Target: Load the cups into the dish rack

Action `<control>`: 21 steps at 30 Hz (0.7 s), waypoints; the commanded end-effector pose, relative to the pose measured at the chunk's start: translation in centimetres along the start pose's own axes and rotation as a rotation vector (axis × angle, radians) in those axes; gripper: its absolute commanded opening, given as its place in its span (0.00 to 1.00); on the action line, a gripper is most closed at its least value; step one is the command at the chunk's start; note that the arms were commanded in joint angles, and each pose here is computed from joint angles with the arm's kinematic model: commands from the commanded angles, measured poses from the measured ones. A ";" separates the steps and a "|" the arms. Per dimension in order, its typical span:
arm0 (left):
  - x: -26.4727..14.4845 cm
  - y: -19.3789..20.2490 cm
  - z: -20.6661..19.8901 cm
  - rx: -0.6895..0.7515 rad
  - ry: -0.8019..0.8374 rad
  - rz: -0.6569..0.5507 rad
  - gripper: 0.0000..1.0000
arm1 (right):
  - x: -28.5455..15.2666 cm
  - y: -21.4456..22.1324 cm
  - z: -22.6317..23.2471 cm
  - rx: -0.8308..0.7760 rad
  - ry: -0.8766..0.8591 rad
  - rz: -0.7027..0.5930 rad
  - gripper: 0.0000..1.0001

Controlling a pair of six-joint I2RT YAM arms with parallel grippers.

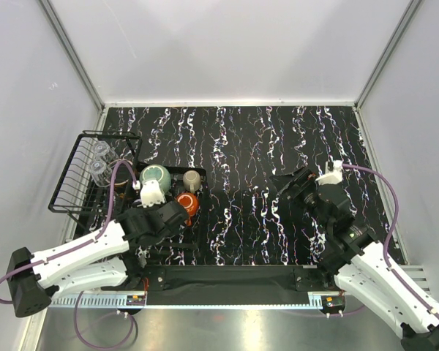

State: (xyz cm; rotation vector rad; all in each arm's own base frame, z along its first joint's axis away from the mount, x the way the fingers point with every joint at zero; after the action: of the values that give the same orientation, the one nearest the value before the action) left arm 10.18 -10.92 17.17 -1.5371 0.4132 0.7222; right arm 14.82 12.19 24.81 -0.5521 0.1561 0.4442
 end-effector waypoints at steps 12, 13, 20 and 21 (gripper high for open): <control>0.1 -0.5 -0.6 -0.075 0.037 -0.055 0.83 | 0.6 0.5 0.1 0.011 -0.041 0.019 0.93; 0.0 -0.5 -0.6 -0.076 0.041 -0.050 0.86 | 0.6 0.5 0.1 0.011 -0.042 0.020 0.93; -0.8 -1.1 -0.5 -0.103 0.072 -0.042 0.99 | 0.5 0.6 0.1 0.010 -0.041 0.029 0.93; -0.9 -1.1 -0.5 -0.106 0.083 -0.037 0.99 | 0.5 0.6 0.1 0.008 -0.038 0.029 0.93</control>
State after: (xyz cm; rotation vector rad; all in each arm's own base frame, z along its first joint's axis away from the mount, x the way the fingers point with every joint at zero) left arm 10.17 -11.06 17.41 -1.6026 0.4165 0.6967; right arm 14.97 12.56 23.80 -0.5488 0.1722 0.4741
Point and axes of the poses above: each gripper's point midway between its finger pads, its own x axis out along the fingers, its own z axis along the line the jaws close on, y = z × x, the point moved 10 cm from there along -x, back along the fingers, and after that the axes turned 7 degrees about x, right-handed, at the moved point
